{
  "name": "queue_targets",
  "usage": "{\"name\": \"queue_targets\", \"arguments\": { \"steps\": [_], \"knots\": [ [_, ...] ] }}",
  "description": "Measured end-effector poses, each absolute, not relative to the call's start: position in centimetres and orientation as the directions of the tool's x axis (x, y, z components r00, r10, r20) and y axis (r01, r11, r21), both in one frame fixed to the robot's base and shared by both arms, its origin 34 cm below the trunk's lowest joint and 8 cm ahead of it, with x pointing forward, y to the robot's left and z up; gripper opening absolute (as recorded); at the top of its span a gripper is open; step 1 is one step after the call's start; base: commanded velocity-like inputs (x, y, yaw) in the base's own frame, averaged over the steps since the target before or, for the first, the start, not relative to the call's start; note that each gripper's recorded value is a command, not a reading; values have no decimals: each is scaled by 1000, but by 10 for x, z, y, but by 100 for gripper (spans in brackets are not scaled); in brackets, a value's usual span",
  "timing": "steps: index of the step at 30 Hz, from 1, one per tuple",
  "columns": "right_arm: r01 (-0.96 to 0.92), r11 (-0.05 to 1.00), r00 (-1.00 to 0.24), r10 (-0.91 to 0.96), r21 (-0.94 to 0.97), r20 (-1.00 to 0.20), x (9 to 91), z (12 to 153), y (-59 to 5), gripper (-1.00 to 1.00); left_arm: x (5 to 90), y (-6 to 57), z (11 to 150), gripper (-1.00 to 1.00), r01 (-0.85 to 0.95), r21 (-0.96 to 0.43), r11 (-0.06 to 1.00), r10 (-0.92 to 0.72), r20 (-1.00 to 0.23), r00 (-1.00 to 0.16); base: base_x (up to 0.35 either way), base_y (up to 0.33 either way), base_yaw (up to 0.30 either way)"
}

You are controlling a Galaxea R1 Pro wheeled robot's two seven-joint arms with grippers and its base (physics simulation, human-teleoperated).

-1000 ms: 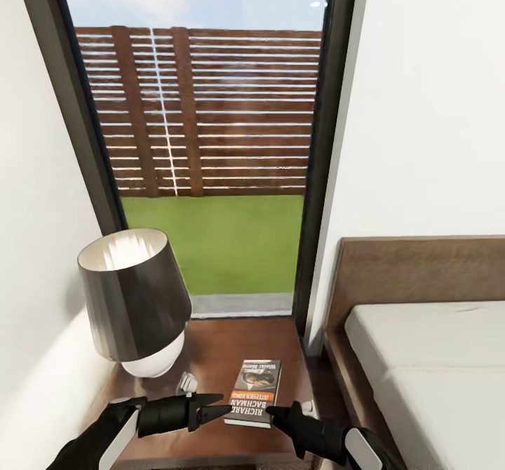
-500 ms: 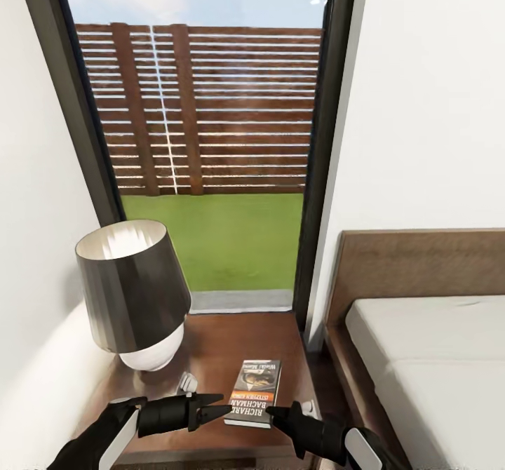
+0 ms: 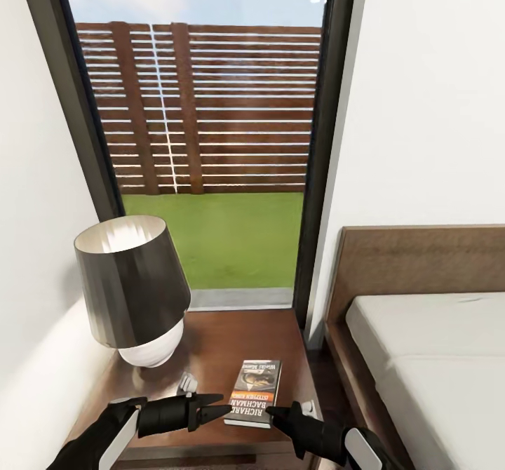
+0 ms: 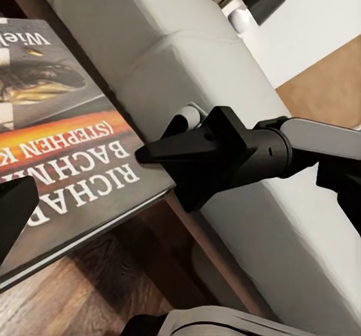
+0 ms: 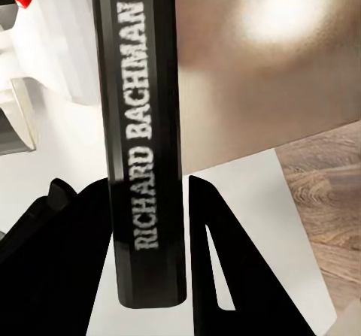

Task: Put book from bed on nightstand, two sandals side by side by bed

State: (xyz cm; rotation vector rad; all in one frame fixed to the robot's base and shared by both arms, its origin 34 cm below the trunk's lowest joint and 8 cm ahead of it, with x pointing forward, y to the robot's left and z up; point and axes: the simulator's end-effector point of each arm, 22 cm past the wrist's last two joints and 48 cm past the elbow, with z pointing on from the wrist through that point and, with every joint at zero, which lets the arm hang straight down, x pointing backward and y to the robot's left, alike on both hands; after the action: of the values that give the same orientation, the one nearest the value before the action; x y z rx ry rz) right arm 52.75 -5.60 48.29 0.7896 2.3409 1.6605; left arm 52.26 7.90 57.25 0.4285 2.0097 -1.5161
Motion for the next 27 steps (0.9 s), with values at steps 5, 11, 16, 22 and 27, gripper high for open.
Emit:
{"name": "queue_targets", "arguments": {
  "steps": [5,11,16,22,27],
  "knots": [
    [323,243,-847,506,915,164,527,483,-56,-100,522,79,572,100,571,-762,304,-86,-619,-780,89,19,0],
    [324,244,-847,506,914,165,527,483,-56,-100,523,79,572,100,571,-763,304,-87,-619,-781,158,56,0],
    [324,245,-847,506,914,165,527,482,-56,-100,521,81,567,100,558,-770,309,-89,-608,-789,24,9,0],
    [323,245,-847,506,914,164,528,483,-56,-100,521,81,566,100,556,-771,312,-90,-606,-790,128,69,0],
    [324,245,-847,506,914,164,527,483,-56,-100,521,82,566,100,555,-771,314,-90,-606,-791,146,96,0]
  ]
}}
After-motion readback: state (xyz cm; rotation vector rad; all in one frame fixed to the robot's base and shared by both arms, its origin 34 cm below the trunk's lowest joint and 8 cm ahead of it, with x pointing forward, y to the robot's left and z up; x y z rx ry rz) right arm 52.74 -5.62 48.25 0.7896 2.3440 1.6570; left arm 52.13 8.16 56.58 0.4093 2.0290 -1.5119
